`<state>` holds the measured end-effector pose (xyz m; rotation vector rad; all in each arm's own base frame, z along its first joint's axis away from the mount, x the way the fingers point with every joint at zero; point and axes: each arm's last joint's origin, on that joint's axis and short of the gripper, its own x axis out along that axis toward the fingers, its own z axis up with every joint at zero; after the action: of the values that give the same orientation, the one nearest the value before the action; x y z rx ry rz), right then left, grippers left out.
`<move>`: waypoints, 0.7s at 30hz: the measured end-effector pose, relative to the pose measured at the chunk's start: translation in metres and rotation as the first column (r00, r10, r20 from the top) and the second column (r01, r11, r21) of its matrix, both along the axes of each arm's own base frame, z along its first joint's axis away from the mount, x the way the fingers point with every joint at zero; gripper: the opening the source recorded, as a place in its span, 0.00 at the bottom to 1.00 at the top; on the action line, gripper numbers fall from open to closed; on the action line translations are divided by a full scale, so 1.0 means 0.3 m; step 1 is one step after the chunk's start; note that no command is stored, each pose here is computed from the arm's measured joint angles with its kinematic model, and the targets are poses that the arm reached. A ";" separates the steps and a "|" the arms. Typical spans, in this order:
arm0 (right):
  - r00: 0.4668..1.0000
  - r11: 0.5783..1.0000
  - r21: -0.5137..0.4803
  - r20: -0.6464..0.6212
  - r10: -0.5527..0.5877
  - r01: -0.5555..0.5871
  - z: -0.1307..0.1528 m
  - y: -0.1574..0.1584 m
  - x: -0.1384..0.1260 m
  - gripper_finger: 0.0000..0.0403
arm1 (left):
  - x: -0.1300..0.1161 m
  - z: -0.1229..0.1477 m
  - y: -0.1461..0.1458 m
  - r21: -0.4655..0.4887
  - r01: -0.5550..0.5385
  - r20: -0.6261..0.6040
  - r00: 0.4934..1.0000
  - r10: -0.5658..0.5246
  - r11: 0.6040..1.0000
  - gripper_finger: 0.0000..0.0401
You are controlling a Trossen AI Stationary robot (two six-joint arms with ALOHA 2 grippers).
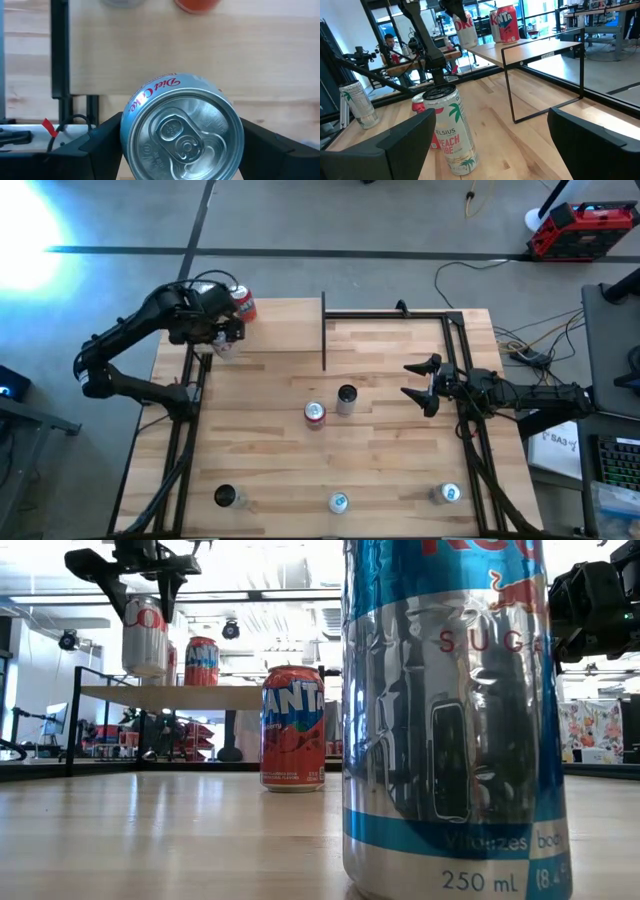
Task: Place canned beverage on shelf
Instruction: Put the red and silver soda can and align the with the other red silver soda can on the shelf
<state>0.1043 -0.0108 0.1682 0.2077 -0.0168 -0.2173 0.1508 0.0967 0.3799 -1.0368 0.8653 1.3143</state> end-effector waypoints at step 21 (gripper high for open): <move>1.000 1.000 0.000 0.000 0.000 0.000 0.000 0.000 0.000 0.91 | -0.103 -0.032 0.131 -0.016 -0.154 -0.038 0.987 0.153 0.988 0.71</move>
<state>0.1043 -0.0108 0.1682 0.2077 -0.0167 -0.2178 0.1198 0.1360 0.3702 -1.1148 0.8402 1.4608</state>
